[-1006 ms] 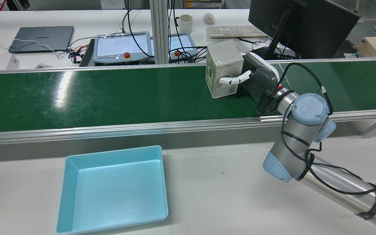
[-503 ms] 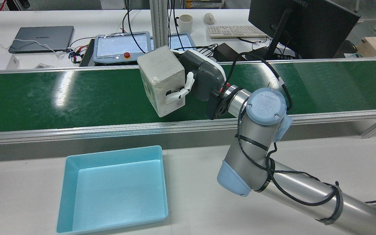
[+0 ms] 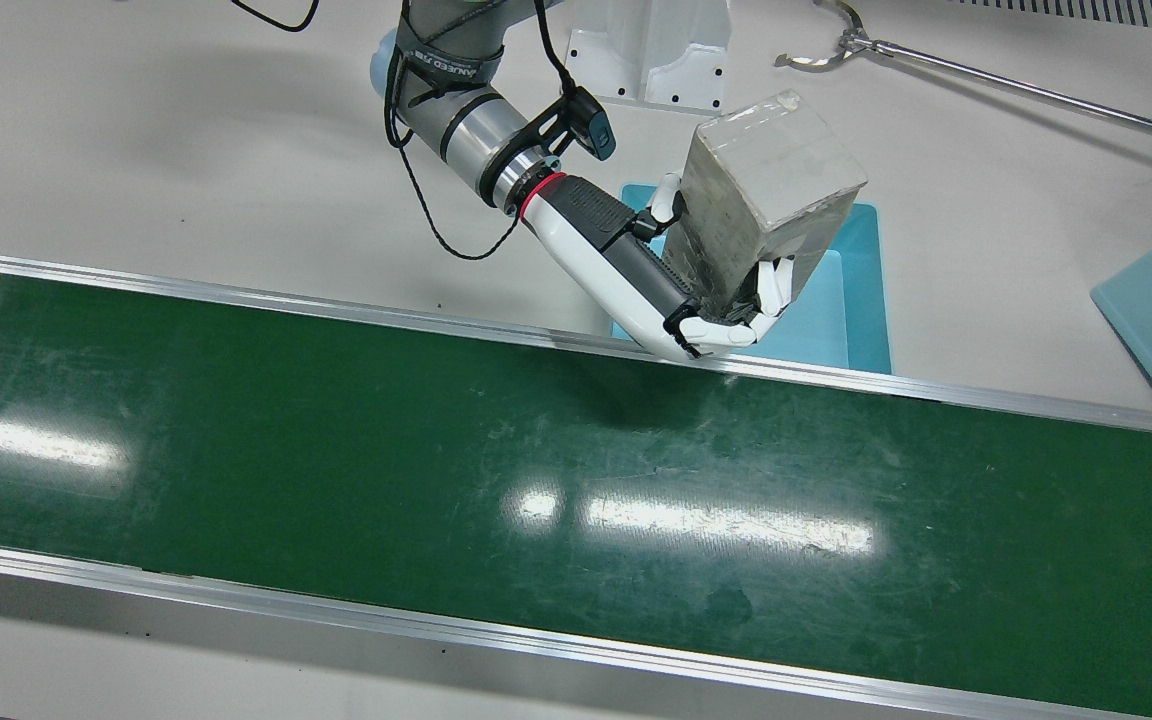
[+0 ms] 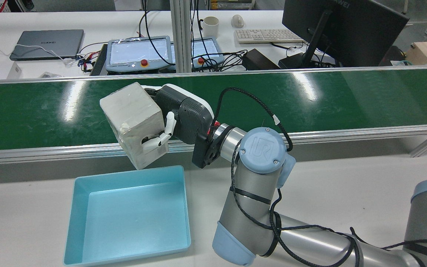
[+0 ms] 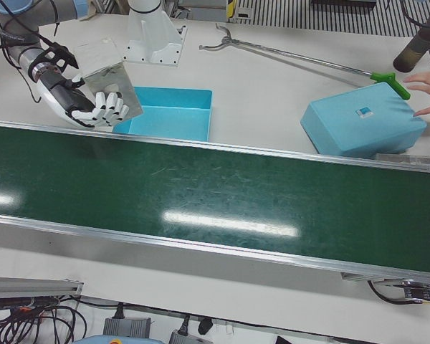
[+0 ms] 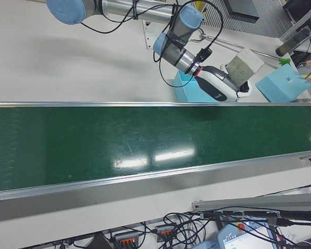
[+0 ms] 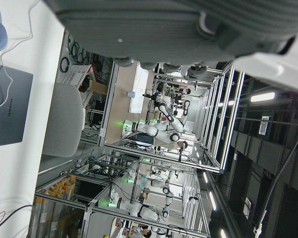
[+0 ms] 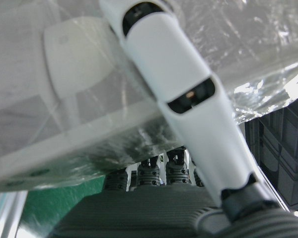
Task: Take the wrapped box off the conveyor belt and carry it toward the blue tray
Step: 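Lift the box off the belt and carry it over the blue tray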
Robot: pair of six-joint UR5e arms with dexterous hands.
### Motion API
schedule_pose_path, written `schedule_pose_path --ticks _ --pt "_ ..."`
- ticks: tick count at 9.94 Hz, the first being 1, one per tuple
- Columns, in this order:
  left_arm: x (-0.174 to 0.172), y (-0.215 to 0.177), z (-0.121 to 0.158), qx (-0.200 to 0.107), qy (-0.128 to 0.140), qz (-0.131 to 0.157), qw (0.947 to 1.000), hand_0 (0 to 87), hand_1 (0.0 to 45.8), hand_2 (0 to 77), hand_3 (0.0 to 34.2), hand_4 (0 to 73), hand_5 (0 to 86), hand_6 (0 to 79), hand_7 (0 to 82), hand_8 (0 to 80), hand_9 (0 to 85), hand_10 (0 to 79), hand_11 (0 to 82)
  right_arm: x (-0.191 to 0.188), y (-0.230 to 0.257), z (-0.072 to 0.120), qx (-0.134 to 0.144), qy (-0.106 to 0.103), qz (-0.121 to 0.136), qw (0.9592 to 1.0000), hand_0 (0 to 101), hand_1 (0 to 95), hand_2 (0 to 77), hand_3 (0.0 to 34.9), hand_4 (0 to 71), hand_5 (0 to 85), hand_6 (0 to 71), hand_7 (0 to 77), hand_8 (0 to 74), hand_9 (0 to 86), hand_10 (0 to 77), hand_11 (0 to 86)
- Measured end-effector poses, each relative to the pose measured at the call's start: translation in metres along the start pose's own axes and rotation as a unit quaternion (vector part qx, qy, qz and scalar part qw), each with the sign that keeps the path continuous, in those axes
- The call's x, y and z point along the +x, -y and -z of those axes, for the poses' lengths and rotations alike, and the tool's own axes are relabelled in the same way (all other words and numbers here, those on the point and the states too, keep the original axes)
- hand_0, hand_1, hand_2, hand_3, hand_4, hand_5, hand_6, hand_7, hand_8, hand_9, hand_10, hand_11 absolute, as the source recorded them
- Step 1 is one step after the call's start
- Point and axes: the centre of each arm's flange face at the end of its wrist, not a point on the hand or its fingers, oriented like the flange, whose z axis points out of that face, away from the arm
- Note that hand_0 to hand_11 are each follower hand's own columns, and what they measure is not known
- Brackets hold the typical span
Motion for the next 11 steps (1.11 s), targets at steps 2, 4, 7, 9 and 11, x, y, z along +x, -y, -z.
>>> schedule_pose_path --ticks 2,4,7,9,11 --pt "0.0 0.0 0.0 0.0 0.0 0.0 1.0 0.0 0.0 1.1 0.0 0.0 1.1 0.5 0.5 0.5 0.5 0.5 0.5 0.019 0.005 -0.005 0.004 -0.025 -0.009 0.9996 56 2.2 38.2 0.2 31.1 58.9 42.5 37.1 48.5 42.0 38.2 37.1" --pt "0.0 0.0 0.0 0.0 0.0 0.0 1.0 0.0 0.0 0.5 0.0 0.0 1.1 0.5 0.5 0.5 0.0 0.5 0.5 0.038 -0.002 -0.016 -0.002 -0.042 -0.02 0.9989 56 2.2 38.2 0.3 36.0 55.6 46.9 34.9 37.6 38.2 37.6 39.8" --pt "0.0 0.0 0.0 0.0 0.0 0.0 1.0 0.0 0.0 1.1 0.0 0.0 1.1 0.5 0.5 0.5 0.0 0.5 0.5 0.058 -0.023 -0.044 -0.012 -0.076 -0.028 0.9966 56 14.7 40.9 0.0 18.5 24.0 24.5 14.2 0.0 2.7 0.0 19.1" --pt "0.0 0.0 0.0 0.0 0.0 0.0 1.0 0.0 0.0 1.1 0.0 0.0 1.1 0.5 0.5 0.5 0.5 0.0 0.5 0.062 -0.028 -0.051 -0.014 -0.085 -0.029 0.9959 56 25.1 33.3 0.0 21.3 18.0 11.4 13.1 0.0 6.5 0.0 2.2" --pt "0.0 0.0 0.0 0.0 0.0 0.0 1.0 0.0 0.0 1.1 0.0 0.0 1.1 0.5 0.5 0.5 0.0 0.5 0.5 0.063 -0.03 -0.052 -0.016 -0.088 -0.033 0.9955 55 23.5 14.2 0.0 21.3 24.0 12.0 14.2 0.0 6.5 0.0 1.6"
